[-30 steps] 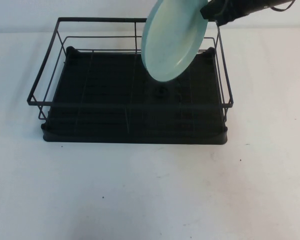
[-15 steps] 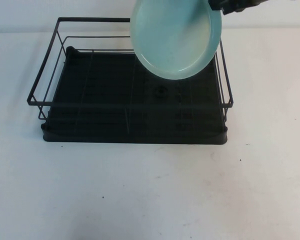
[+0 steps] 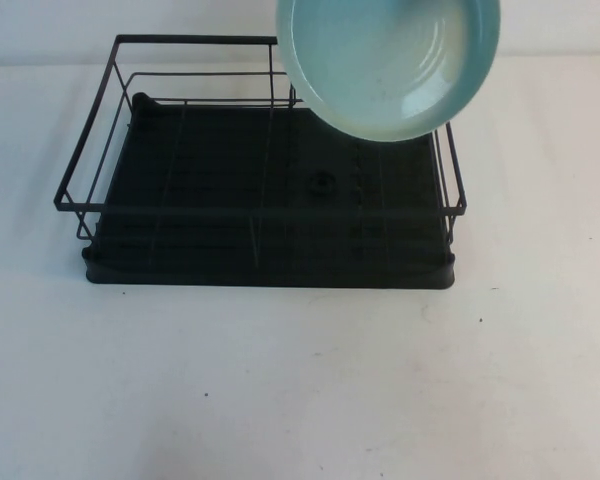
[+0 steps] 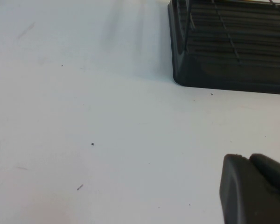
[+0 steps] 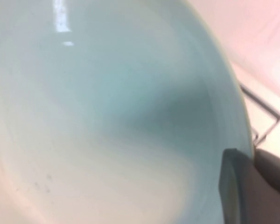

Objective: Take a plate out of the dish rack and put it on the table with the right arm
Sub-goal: Place the plate from the table

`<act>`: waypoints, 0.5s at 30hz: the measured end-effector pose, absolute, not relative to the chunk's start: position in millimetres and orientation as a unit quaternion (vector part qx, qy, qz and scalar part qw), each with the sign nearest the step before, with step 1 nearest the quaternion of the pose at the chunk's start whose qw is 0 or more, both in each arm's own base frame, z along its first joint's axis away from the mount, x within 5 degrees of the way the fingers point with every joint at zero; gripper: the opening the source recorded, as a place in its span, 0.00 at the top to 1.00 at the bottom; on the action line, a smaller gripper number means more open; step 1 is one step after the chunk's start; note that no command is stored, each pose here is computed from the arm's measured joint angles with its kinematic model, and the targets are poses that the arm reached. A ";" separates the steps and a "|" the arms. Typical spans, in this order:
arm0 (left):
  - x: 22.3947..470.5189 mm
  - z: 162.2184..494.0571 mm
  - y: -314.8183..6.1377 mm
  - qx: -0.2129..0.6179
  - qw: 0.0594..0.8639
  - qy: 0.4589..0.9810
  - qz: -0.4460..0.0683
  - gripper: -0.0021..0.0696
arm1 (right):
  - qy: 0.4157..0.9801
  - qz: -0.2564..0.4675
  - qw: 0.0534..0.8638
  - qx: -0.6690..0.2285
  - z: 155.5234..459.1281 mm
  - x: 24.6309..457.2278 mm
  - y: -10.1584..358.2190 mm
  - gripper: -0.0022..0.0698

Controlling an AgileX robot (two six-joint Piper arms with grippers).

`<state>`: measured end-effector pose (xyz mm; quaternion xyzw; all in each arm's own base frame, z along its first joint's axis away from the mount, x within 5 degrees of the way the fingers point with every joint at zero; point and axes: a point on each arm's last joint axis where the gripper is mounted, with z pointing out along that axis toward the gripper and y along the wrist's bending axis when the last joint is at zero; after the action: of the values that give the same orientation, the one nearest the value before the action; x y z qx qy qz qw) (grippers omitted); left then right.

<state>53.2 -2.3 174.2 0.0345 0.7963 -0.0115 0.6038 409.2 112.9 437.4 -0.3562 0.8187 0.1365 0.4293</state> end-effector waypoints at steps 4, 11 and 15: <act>53.2 174.2 -2.3 0.035 0.604 0.796 -0.011 0.98 | 0.830 0.134 0.409 -0.354 450.5 389.9 108.2 0.98; 53.2 174.2 -2.3 0.035 0.604 0.796 -0.011 0.98 | 0.846 0.132 0.430 -0.287 487.2 354.6 96.7 0.98; 53.2 174.2 -2.3 0.035 0.604 0.796 -0.011 0.98 | 0.855 0.143 0.427 -0.258 495.2 333.0 92.2 0.98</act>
<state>53.2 -2.3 174.2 0.0345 0.7963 -0.0115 0.6038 333.0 92.2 495.2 -0.2582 0.8547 0.1426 0.4271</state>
